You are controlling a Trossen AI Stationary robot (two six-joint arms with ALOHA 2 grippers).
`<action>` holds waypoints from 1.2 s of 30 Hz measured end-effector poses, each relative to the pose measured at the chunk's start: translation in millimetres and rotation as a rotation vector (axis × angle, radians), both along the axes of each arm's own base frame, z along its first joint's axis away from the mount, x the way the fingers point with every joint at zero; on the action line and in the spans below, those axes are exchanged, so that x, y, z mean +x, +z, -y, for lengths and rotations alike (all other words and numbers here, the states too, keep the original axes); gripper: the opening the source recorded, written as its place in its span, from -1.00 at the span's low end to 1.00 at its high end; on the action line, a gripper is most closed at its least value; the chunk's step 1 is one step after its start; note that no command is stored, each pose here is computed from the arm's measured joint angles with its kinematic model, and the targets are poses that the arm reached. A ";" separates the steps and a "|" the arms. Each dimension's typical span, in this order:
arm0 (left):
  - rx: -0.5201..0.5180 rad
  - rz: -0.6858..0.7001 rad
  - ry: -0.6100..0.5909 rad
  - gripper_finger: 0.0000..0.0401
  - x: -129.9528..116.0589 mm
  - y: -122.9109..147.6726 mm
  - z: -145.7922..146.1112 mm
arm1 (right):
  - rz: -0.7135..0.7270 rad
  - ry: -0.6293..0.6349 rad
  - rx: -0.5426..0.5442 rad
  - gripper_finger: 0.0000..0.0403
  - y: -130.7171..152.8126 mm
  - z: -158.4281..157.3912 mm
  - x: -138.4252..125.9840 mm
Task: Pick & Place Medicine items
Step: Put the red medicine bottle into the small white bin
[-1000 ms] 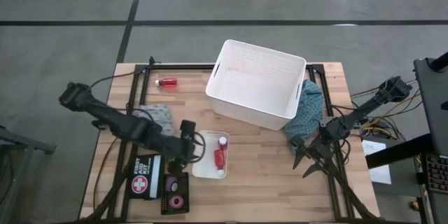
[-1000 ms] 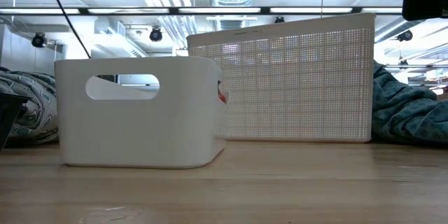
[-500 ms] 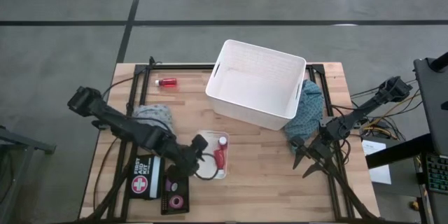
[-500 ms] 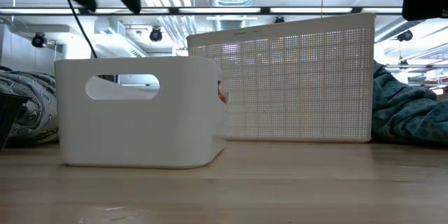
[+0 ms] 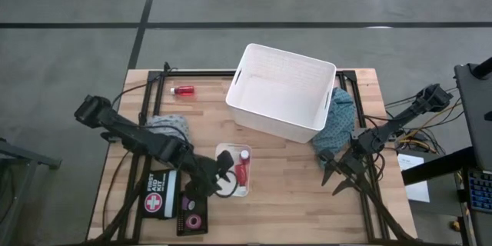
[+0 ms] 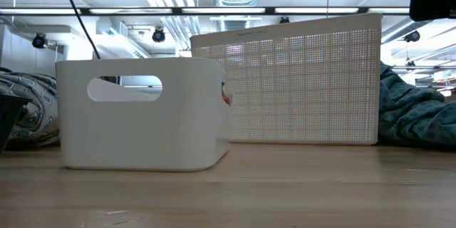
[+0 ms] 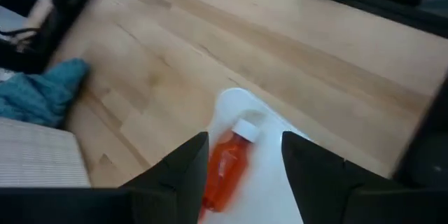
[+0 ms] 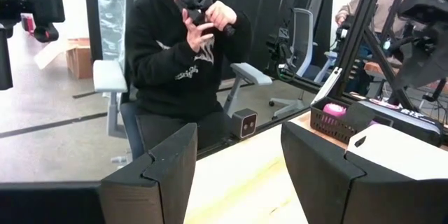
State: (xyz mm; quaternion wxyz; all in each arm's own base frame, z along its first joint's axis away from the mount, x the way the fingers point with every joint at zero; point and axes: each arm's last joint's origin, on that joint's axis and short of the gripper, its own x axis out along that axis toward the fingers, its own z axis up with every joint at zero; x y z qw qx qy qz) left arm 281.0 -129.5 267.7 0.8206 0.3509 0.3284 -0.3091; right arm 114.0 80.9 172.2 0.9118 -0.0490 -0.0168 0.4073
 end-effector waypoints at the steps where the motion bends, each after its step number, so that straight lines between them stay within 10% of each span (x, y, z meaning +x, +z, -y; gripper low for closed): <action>1: 0.004 0.009 -0.002 -0.05 0.8 0.5 -0.6 | 0.001 0.000 -0.001 0.02 0.0 0.0 0.0; 36: 0.205 -0.086 -0.094 0.19 46.6 -53.6 1.7 | 0.002 0.000 -0.001 0.02 0.1 0.0 0.0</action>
